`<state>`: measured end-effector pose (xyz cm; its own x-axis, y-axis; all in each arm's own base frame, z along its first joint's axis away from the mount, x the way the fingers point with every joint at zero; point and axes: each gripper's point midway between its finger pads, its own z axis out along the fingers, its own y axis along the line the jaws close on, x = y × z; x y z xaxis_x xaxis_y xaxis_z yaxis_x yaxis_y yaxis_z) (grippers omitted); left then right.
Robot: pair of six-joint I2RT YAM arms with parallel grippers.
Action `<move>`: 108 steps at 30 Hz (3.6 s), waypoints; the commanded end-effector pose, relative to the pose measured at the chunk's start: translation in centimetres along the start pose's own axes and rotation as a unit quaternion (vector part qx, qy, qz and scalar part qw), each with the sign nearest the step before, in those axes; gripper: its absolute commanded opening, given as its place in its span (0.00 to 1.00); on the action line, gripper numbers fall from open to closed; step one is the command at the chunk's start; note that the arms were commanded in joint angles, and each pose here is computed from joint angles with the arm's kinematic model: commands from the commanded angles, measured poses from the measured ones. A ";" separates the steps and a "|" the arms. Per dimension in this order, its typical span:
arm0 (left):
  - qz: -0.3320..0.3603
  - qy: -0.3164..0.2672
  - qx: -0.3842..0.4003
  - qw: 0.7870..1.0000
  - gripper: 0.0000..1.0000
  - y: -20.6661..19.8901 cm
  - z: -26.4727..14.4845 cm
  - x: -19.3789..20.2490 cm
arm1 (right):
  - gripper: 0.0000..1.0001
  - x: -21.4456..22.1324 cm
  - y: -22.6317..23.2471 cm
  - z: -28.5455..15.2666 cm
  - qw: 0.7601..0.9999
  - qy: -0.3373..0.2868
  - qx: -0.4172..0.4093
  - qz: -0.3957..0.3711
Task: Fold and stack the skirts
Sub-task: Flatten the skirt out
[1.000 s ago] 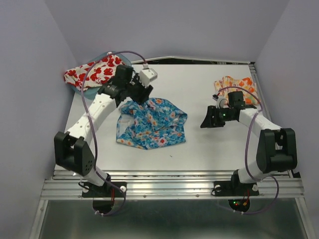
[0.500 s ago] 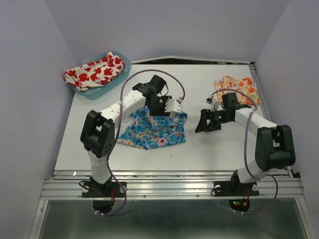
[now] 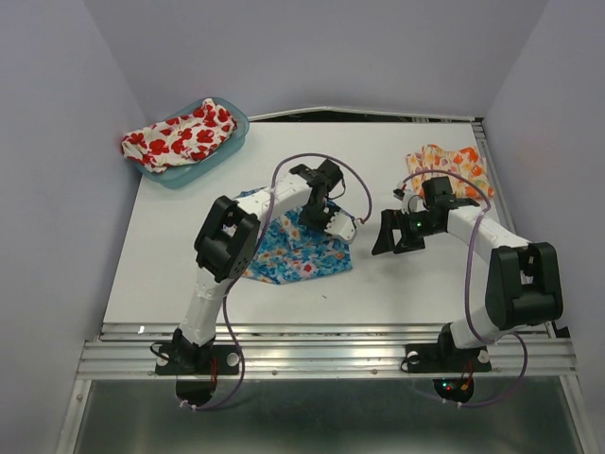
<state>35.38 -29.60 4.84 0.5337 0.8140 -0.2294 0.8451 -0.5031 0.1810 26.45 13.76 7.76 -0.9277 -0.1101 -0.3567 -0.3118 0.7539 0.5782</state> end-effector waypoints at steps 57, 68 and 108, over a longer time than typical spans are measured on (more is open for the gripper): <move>-0.214 -0.253 -0.313 0.890 0.00 4.9 -33.3 -5.4 | 0.64 -4.8 4.2 4.1 0.967 -0.136 0.015 -0.215; -0.201 -0.311 -0.431 0.823 0.00 1.3 -43.3 -9.4 | 1.00 -5.6 6.7 1.5 0.944 -0.175 -0.008 -0.280; -0.222 -0.351 -0.413 0.810 0.00 -1.6 -42.5 -10.2 | 0.75 -9.6 7.2 -1.0 0.866 -0.163 -0.008 -0.472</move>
<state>28.55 -25.50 43.98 0.2289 0.4266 -0.8750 0.8369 0.3728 0.4007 31.12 19.72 12.93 -0.2183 -0.5066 -0.8341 -0.9181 0.3964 -0.0004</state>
